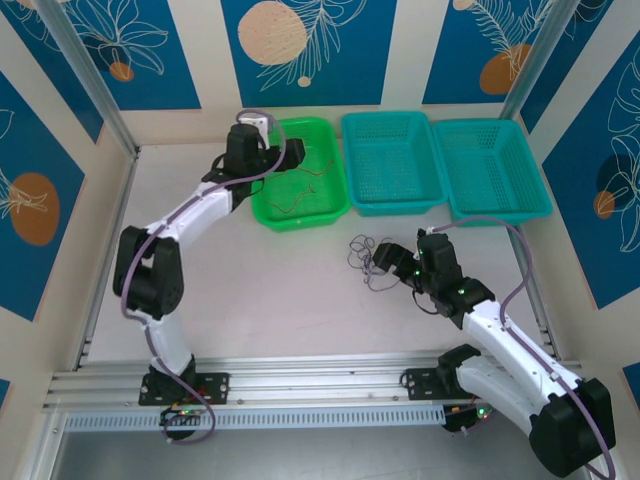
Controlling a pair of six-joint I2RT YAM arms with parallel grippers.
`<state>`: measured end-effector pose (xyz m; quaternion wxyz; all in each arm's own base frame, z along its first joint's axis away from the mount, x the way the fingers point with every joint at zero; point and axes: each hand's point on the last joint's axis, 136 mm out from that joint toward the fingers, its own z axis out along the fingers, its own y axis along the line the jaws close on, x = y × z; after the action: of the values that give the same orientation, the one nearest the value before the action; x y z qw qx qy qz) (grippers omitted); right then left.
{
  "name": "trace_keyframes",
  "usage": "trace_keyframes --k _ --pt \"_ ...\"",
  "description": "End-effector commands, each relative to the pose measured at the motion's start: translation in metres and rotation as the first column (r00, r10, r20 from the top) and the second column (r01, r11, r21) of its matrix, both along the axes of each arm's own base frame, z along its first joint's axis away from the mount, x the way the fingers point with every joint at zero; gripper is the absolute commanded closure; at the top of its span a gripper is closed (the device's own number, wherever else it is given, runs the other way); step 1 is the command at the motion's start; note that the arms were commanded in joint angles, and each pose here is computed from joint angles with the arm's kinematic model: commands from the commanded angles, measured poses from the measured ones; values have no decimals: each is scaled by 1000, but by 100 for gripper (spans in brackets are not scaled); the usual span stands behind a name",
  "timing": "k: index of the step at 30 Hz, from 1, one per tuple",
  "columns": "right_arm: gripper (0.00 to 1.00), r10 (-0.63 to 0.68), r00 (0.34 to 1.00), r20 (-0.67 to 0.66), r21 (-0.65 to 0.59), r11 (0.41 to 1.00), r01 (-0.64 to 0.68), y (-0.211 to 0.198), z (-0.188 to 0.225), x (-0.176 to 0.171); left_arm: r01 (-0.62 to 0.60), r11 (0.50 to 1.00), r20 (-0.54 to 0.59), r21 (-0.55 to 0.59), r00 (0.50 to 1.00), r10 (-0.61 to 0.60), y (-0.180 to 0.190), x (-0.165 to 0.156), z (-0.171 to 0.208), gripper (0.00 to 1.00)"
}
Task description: Untangle the cables
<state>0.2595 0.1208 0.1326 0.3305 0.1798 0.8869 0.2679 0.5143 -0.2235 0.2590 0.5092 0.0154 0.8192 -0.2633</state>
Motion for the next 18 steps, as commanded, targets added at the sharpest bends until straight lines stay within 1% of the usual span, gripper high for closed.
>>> trace_keyframes --k 1,4,6,8,10,11,12,13,14,15,16,17,18 --pt "10 -59 998 -37 -6 998 59 -10 -1 2 64 990 133 -122 990 -47 0 -34 62 4" --pt "10 -119 988 -95 -48 992 115 -26 -12 1 146 979 186 -141 975 -119 -15 -81 74 5" --pt "10 -138 983 -123 -62 989 131 -32 -18 3 201 973 211 -117 962 -174 -29 -115 73 5" --pt "11 -126 980 -155 -54 991 119 -31 -23 8 261 963 230 -69 943 -239 -48 -149 66 5" --pt "15 -103 978 -179 -48 994 96 -27 -27 14 316 948 234 -28 924 -301 -66 -177 54 5" --pt "19 -90 978 -191 -52 995 81 -25 -30 17 337 941 232 -16 917 -325 -73 -189 46 5" --pt "25 -76 978 -193 -55 996 67 -22 -32 21 361 932 230 -10 908 -349 -79 -199 39 5" --pt "35 -60 978 -198 -55 997 50 -19 -34 24 393 920 229 -3 895 -382 -87 -211 29 5" --pt "50 -50 977 -205 -58 998 39 -17 -37 28 422 906 225 7 882 -413 -95 -222 19 5" --pt "59 -36 977 -212 -59 998 24 -15 -39 31 445 895 216 19 872 -439 -100 -229 8 5" --pt "70 -16 977 -211 -58 998 4 -11 -41 33 470 882 198 37 861 -468 -105 -236 -4 5" --pt "81 4 978 -207 -53 998 -15 -8 -42 36 486 873 165 53 858 -487 -108 -241 -17 5" --pt "89 26 979 -203 -48 998 -36 -4 -43 37 487 871 130 59 862 -491 -108 -242 -27 5"
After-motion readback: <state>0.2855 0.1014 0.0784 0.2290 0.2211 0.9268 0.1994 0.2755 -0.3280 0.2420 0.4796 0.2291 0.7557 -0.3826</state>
